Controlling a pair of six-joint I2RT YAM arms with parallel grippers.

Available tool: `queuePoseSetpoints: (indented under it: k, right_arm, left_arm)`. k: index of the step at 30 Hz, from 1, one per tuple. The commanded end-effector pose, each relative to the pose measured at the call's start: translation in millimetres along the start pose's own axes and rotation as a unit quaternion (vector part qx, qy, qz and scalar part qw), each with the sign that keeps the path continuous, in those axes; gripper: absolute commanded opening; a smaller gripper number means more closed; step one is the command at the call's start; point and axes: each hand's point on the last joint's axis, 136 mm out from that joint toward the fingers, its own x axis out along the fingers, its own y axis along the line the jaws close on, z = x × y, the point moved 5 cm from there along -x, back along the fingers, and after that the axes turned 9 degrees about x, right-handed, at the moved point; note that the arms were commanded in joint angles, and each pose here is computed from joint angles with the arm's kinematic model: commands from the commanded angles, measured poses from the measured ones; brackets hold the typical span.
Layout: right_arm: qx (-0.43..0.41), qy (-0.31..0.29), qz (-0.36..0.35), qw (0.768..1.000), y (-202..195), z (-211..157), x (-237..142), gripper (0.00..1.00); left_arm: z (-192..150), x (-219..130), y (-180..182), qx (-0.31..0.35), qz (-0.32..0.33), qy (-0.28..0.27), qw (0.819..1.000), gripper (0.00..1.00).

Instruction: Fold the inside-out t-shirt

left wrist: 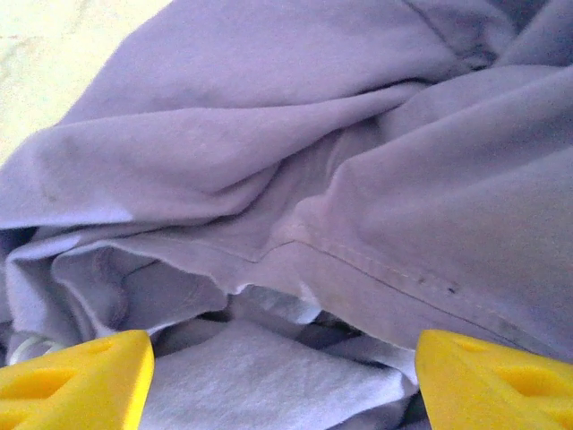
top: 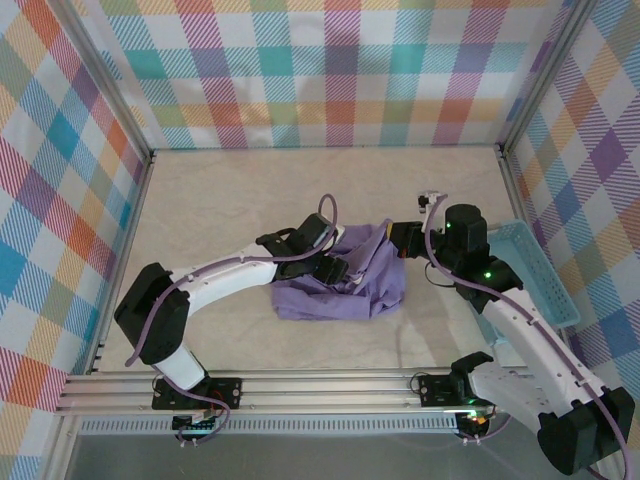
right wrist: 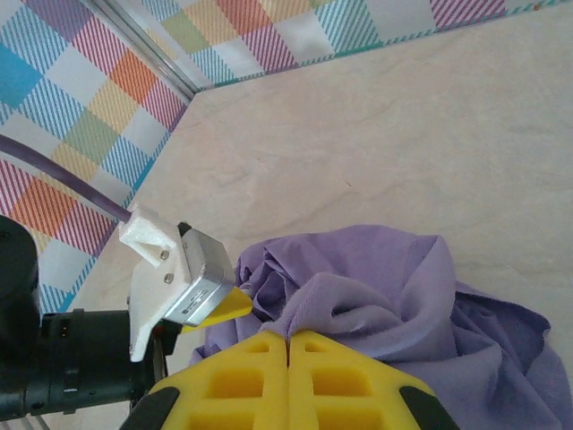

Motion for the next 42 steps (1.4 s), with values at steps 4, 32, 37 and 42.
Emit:
queuePoseSetpoints:
  k: [4,32,37,42]
  right_arm:
    - [-0.007,-0.005,-0.011,1.0,-5,-1,2,0.0]
    - [-0.013,0.002,-0.057,0.998,-23,-7,8,0.0]
    - [-0.014,-0.003,-0.075,0.997,-25,0,10,0.0]
    - [-0.021,-0.016,-0.078,0.997,-15,25,9,0.0]
  left_arm:
    - [2,11,-12,0.049,-0.036,0.003,0.998,0.71]
    - [48,-10,26,-0.002,0.114,-0.091,0.989,0.0]
    - [59,-53,36,-0.039,0.122,-0.139,0.982,0.0]
    - [71,-128,54,-0.094,0.15,-0.198,0.964,0.0]
